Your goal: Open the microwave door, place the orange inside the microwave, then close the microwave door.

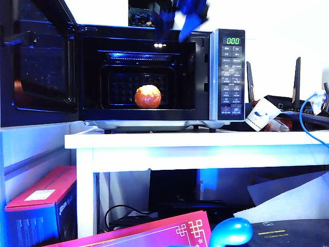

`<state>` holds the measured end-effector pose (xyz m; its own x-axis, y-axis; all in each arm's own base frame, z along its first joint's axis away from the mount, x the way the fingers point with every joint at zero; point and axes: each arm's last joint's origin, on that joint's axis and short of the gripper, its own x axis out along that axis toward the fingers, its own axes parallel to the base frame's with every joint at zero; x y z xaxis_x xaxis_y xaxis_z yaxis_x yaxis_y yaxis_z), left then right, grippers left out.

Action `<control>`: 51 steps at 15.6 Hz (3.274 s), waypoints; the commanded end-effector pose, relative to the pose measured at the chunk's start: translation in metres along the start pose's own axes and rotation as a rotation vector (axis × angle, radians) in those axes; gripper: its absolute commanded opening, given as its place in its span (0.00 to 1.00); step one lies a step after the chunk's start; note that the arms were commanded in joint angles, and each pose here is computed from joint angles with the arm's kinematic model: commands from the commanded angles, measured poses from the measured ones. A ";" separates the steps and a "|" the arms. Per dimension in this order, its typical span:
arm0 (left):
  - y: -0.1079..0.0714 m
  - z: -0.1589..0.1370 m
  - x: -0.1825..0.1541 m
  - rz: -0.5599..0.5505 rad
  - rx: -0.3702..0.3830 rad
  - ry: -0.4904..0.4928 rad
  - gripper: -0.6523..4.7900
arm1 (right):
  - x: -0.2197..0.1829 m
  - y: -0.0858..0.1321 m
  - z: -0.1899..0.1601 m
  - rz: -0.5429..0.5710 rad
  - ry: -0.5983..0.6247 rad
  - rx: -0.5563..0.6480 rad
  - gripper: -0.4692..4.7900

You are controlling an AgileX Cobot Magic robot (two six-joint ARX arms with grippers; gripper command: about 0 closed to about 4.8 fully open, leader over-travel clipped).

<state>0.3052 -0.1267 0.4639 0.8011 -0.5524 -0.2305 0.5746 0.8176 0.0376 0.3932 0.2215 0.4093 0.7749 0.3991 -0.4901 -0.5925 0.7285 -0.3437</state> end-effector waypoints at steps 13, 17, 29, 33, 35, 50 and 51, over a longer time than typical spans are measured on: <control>-0.009 -0.029 -0.090 0.382 0.054 0.534 0.11 | -0.188 -0.032 0.064 -0.222 -0.566 0.076 0.08; -0.010 -0.033 -0.073 0.239 0.019 0.542 0.11 | -0.223 -0.035 0.069 -0.228 -0.684 0.095 0.08; -0.014 -0.029 -0.029 -0.154 -0.048 0.360 0.11 | -0.235 -0.035 0.069 -0.238 -0.715 0.096 0.08; -0.024 -0.029 0.004 -0.270 0.005 0.268 0.11 | -0.240 -0.036 0.070 -0.247 -0.738 0.096 0.08; -0.026 -0.027 0.019 -0.298 0.027 0.204 0.11 | -0.245 -0.036 0.070 -0.250 -0.748 0.097 0.08; -0.024 -0.048 0.129 -0.273 0.132 -0.130 0.11 | -0.291 -0.038 0.070 -0.293 -0.879 0.118 0.08; -0.024 -0.051 0.135 -0.261 0.126 -0.135 0.11 | -0.292 -0.038 0.070 -0.293 -0.882 0.118 0.08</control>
<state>0.3888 -0.2105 0.3809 0.6210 -0.7700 -0.1463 0.7838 0.6121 0.1048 0.2109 0.1193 0.6165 0.8196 0.4396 0.3674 -0.3627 0.8946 -0.2612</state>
